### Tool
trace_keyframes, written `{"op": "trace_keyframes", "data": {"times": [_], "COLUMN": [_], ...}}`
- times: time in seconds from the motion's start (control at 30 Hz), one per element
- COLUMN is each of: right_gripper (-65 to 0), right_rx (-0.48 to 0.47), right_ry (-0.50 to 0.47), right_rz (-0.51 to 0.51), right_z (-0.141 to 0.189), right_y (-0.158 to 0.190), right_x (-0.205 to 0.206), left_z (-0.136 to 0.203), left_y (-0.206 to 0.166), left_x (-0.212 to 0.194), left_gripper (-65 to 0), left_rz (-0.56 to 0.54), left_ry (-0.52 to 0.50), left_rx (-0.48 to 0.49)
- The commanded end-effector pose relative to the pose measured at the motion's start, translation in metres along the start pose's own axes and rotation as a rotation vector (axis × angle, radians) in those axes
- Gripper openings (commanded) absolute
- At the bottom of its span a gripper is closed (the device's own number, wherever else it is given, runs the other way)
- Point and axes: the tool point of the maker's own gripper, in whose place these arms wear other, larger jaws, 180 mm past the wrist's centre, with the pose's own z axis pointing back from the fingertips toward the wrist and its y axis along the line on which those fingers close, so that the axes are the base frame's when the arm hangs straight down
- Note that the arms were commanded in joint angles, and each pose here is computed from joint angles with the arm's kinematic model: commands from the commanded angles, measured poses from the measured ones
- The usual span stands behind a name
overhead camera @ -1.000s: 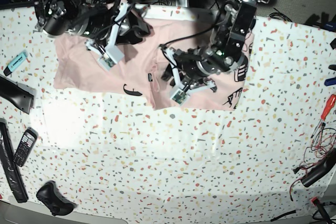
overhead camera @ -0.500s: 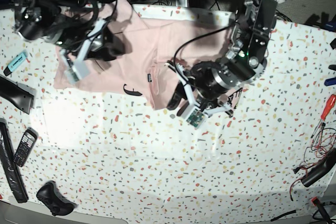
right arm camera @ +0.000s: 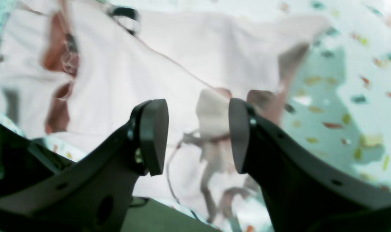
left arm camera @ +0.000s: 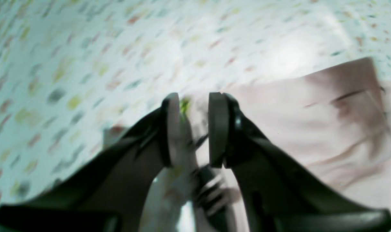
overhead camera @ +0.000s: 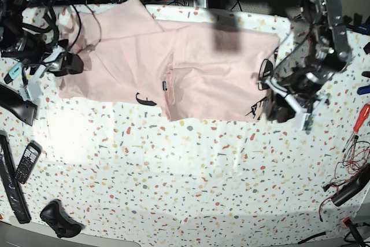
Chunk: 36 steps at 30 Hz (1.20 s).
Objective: Fold the T-shirt properly
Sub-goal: 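Release the folded hem with the left gripper and pull it back, then release the sleeve with the right gripper and regrasp the shirt's collar side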
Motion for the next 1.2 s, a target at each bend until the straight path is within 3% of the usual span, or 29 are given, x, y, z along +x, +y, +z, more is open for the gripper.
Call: {"op": "trace_keyframes", "data": {"times": [0.0,0.2,0.4,0.6,0.9,1.0,1.17], "right_gripper": [-35.2,-35.2,-35.3,-35.3,-36.3,-42.7,-63.3], "right_rx": [-0.015,-0.053,-0.047,0.020,0.138,0.164,0.169], "right_ry": [-0.014,0.085,0.153,0.147,0.170,0.186,0.179], "right_rz": [0.018,-0.075,-0.195,-0.252,-0.219,-0.196,-0.181], "right_z": [0.006,0.007,-0.002,-0.024,-0.058,-0.065,-0.068], "right_y": [-0.009,-0.046,-0.060,-0.038,0.006,0.016,0.017], "right_x": [0.008,-0.022,-0.057,-0.071,-0.069,-0.069,-0.062], "left_z": [0.007,0.035,0.044,0.043,0.043,0.043,0.044], "left_y": [0.009,0.050,0.059,0.055,0.055,0.055,0.057], "left_x": [0.013,-0.010,-0.015,-0.012,-0.013,-0.013,-0.014], "left_gripper": [-49.9,-49.9,-49.9,-49.9,-49.9,-49.9,-49.9], "left_rz": [0.000,-0.011,-0.020,0.001,0.000,0.000,-0.013], "left_ry": [-0.053,0.000,0.015,-0.003,-0.001,-0.001,0.009], "left_rx": [0.011,0.093,0.104,0.086,0.087,0.087,0.097]}}
